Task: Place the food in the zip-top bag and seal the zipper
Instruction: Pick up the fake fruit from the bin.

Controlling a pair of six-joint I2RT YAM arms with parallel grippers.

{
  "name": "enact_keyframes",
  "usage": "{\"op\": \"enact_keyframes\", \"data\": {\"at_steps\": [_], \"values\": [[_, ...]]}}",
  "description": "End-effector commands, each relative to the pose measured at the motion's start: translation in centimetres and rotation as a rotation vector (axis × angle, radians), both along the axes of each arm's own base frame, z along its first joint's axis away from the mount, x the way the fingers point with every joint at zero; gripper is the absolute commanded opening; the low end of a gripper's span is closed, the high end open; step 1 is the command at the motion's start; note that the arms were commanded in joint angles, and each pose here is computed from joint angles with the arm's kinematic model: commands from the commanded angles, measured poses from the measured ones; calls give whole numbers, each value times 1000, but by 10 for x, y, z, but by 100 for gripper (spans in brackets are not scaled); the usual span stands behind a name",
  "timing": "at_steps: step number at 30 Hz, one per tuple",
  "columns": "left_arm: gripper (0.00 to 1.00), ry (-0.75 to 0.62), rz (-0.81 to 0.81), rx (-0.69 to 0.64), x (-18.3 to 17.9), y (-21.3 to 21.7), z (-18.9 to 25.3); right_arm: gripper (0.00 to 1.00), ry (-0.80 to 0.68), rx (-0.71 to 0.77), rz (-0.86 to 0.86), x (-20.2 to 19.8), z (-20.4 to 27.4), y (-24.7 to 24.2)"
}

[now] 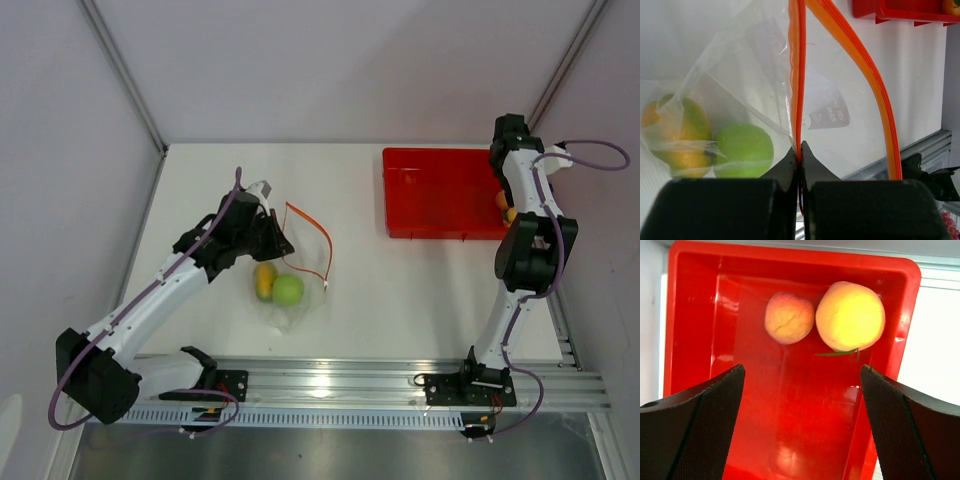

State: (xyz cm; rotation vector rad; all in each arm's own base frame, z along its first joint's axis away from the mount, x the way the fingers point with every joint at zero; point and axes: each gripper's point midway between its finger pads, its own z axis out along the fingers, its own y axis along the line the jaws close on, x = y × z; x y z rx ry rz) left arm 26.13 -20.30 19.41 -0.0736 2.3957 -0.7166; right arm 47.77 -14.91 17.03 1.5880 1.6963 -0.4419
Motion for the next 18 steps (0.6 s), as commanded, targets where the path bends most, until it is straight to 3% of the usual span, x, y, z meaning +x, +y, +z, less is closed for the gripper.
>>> {"op": "enact_keyframes", "data": {"at_steps": [1,9,18], "values": [[0,27,-22,-54,-1,-14,-2,96,-16,-35,-145,-13,-2,-20],[0,45,-29,-56,2,-19,-5,96,60,-29,-252,-28,-29,-38],[1,54,-44,-65,0,-24,-6,96,79,-44,-230,-19,-41,-42]]}}
